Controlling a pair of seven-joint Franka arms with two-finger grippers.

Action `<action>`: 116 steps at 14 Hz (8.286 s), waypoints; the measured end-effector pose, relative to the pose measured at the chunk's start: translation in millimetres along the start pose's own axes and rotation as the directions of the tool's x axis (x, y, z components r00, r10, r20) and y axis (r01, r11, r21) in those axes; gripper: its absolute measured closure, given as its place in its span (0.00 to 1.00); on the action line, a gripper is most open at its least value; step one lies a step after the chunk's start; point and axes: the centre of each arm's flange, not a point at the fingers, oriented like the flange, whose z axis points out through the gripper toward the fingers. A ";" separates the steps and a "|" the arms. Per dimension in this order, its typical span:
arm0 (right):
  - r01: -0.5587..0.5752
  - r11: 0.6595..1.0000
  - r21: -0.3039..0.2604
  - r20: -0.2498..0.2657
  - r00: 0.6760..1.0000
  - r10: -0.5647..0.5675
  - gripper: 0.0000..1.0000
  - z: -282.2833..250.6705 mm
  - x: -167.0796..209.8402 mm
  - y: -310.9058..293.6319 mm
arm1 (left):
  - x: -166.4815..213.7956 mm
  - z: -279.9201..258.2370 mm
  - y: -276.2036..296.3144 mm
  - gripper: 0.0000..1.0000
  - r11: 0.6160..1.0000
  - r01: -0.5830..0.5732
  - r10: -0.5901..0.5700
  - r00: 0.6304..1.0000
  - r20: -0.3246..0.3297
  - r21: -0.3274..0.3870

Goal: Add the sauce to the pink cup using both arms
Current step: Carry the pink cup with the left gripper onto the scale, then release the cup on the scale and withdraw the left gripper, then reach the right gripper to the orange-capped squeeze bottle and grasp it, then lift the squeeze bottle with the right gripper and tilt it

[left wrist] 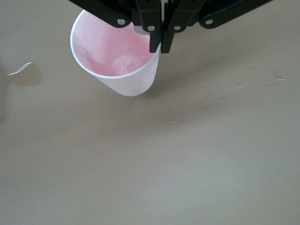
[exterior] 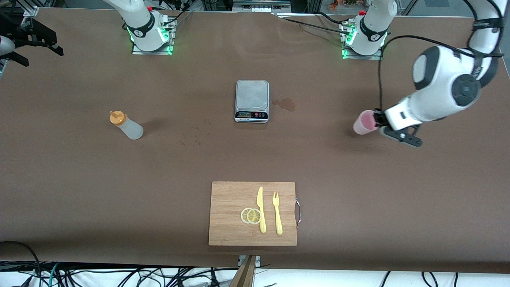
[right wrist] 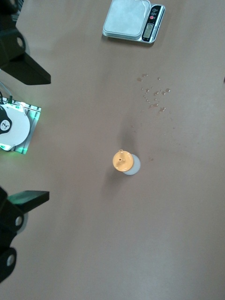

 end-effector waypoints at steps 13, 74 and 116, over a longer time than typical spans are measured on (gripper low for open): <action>0.010 1.000 0.016 -0.012 1.000 -0.010 0.00 2.2 -22.6 -3.5 | -46.6 118.9 342.5 0.97 0.958 0.260 -0.260 0.966 0.015 -0.125; 0.824 0.563 0.061 -0.358 0.545 -0.758 0.00 178.1 -25.4 115.8 | -22.4 -230.7 11.6 0.00 0.974 0.171 -0.151 0.980 -0.131 0.152; 0.983 0.177 -0.041 -0.921 0.032 -0.389 0.28 506.5 53.7 141.8 | -18.2 -227.8 6.5 0.00 0.973 0.177 -0.158 0.979 -0.130 0.148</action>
